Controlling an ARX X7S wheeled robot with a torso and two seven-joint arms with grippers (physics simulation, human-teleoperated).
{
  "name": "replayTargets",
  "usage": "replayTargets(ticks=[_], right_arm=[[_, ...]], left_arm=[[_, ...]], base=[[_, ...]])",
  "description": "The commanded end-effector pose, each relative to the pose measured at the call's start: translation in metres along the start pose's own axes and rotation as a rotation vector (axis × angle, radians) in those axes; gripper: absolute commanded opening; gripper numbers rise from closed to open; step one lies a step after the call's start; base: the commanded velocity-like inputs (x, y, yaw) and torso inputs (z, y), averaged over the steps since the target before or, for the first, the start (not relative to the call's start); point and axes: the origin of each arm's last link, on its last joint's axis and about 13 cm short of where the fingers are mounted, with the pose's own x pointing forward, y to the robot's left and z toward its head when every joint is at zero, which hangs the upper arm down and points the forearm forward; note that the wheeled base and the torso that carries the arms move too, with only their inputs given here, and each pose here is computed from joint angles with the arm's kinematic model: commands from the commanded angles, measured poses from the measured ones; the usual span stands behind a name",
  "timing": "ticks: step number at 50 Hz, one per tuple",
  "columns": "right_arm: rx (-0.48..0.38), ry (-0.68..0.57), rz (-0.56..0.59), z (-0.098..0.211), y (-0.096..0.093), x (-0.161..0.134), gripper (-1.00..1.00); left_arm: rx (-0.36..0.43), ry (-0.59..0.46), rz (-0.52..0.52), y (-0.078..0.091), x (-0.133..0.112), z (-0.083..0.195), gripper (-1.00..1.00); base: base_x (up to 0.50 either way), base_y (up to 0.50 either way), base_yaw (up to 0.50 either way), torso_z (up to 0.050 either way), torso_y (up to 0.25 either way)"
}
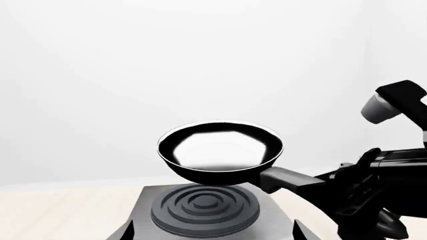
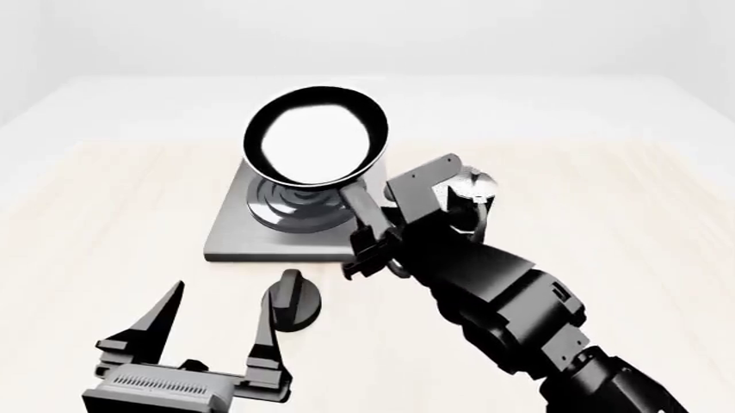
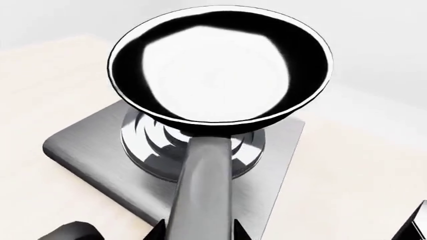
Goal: Put the frying pan on the stove.
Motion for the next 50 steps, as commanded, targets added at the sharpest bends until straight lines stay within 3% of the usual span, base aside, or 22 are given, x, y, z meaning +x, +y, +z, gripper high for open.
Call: replayTargets(ticks=[1, 50], right_arm=[[-0.058, -0.039, 0.004, 0.023, -0.002, 0.007, -1.00], [-0.042, 0.003, 0.025, 0.006, 0.000, 0.025, -1.00]], left_arm=[[-0.002, -0.001, 0.001, 0.001, 0.000, 0.000, 1.00], [0.002, 0.000, 0.001, 0.000, 0.000, 0.000, 1.00]], base=[[0.00, 0.00, 0.00, 0.000, 0.000], [0.00, 0.00, 0.00, 0.000, 0.002]])
